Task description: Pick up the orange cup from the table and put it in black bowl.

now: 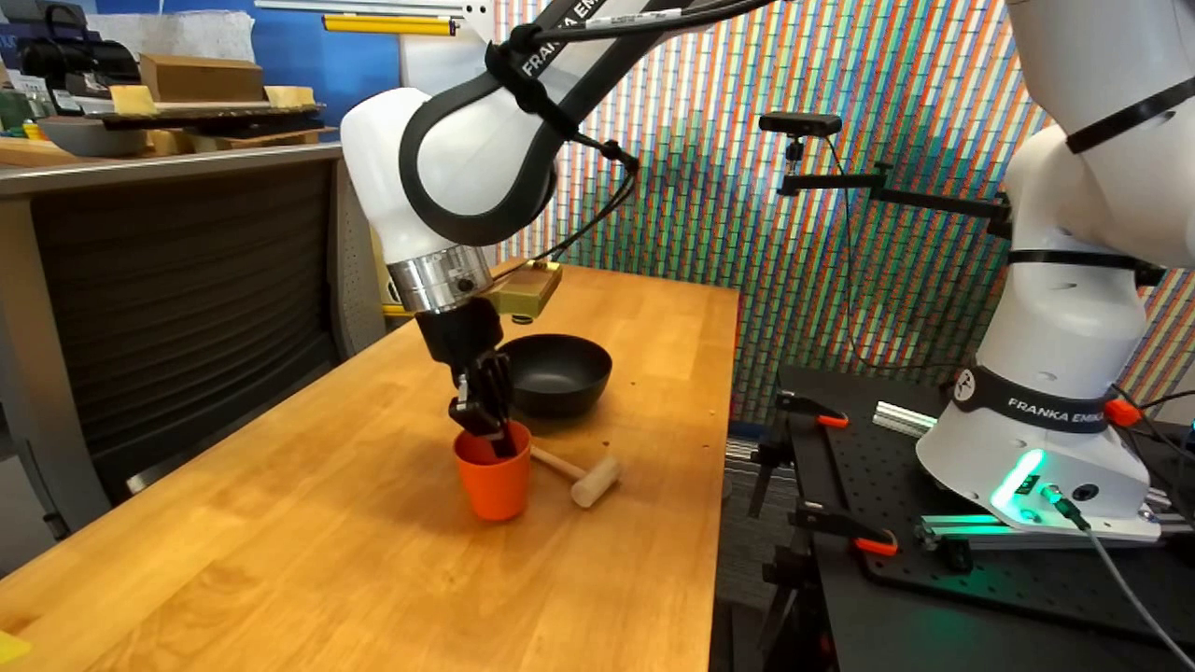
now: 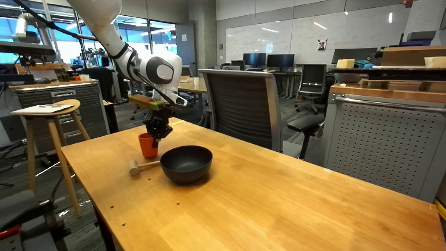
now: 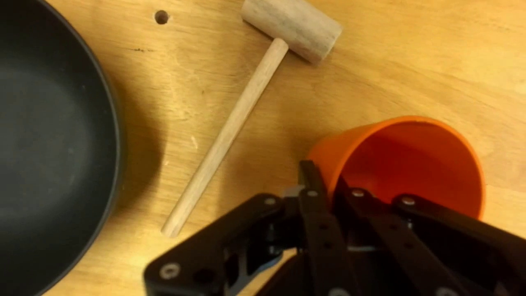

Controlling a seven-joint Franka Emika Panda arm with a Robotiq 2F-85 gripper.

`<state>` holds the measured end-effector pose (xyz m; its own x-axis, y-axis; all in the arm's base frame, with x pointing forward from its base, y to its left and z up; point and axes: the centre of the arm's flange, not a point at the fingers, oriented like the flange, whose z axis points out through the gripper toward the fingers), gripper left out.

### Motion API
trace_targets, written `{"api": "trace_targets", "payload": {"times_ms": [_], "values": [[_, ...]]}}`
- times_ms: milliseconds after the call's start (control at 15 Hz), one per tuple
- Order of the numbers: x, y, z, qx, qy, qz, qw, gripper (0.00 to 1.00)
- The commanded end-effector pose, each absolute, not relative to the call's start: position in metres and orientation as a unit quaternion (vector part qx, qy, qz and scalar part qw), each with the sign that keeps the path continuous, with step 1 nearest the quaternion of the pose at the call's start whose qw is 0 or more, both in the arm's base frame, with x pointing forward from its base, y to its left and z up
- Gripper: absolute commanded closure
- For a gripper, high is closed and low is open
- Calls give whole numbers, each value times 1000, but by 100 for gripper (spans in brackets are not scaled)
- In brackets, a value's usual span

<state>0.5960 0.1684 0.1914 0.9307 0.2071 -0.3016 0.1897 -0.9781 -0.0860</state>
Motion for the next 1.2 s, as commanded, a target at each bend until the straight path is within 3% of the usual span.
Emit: {"api": "trace_targets", "payload": {"times_ms": [0,600,1133], "values": [[615,152,233,-985,-97,137,33,98],[634,-23,342,-997,61,39,-4,98],[623,-38,261,-988,76,134,25,98]]}}
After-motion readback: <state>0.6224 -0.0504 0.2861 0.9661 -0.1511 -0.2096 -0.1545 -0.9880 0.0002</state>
